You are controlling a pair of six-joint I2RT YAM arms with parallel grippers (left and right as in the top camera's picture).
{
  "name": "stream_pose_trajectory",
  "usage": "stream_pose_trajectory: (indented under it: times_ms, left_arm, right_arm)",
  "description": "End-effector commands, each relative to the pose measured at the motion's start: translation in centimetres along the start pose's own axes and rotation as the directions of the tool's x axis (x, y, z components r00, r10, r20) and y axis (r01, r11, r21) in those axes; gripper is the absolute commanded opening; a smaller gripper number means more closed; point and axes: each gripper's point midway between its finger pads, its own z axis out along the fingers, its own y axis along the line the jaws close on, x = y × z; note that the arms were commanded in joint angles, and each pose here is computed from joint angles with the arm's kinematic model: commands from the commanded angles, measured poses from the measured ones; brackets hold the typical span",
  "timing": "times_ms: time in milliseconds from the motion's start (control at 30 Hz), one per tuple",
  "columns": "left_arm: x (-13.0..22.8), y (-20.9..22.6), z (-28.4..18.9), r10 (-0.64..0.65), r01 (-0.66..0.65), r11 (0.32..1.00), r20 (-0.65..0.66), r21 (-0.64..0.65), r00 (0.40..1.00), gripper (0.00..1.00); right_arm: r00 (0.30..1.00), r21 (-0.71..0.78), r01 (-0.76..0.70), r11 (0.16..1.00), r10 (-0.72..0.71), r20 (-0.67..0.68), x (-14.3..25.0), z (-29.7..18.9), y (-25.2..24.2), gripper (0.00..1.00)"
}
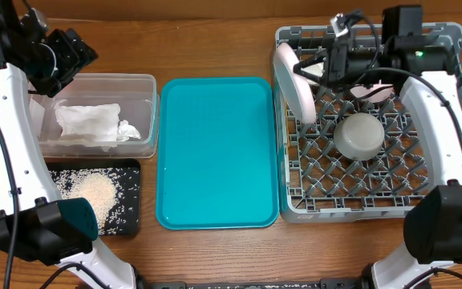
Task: Sort waste into correct bins and load items into the dishwasher
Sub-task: 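Carry the white plate right and stand it upright in the rack's left row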
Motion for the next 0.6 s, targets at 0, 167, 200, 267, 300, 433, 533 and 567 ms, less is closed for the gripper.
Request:
stream_pose_trajectory:
  times_ms: [0, 167, 200, 267, 300, 433, 533, 567]
  left_arm:
    - [0.1, -0.4, -0.3, 0.039, -0.039, 0.999, 0.011, 0.0, 0.999, 0.74]
    - [0.1, -0.4, -0.3, 0.039, -0.039, 0.999, 0.01, 0.0, 0.999, 0.73]
    - [0.1, -0.4, -0.3, 0.039, -0.039, 0.999, 0.01, 0.0, 0.999, 0.73]
    - [0.1, -0.4, -0.3, 0.038, -0.038, 0.999, 0.008, -0.001, 0.999, 0.73]
    - [0.2, -0.4, -0.3, 0.037, -0.037, 0.999, 0.005, -0.002, 0.999, 0.73]
    - [0.8, -0.1, -0.3, 0.037, -0.037, 0.999, -0.018, -0.011, 0.999, 0.7]
    - [1.2, 0.4, -0.4, 0.05, -0.051, 0.998, -0.034, -0.035, 0.998, 0.57]
    - [1.3, 0.6, -0.4, 0.047, -0.049, 0.998, -0.036, -0.046, 0.998, 0.56]
  right_arm:
    - [1.0, 0.057, -0.013, 0.998, 0.012, 0.011, 0.3, 0.4, -1.9, 0.04]
    - [0.998, 0.159, -0.047, 0.986, 0.042, 0.035, 0.3, 0.5, -4.4, 0.04]
    - [0.998, 0.162, -0.049, 0.986, 0.044, 0.036, 0.3, 0.5, -4.4, 0.04]
    - [0.997, 0.164, -0.065, 0.984, 0.059, 0.04, 0.3, 0.5, -4.5, 0.04]
    - [0.997, 0.164, -0.069, 0.984, 0.063, 0.04, 0.3, 0.5, -4.5, 0.04]
    - [0.985, 0.235, -0.169, 0.957, 0.156, 0.073, 0.3, 0.2, -5.9, 0.04]
    - [0.954, 0.299, -0.299, 0.906, 0.27, 0.134, 0.3, -0.2, -7.3, 0.04]
    - [0.938, 0.31, -0.343, 0.886, 0.309, 0.156, 0.2, -0.3, -7.6, 0.04]
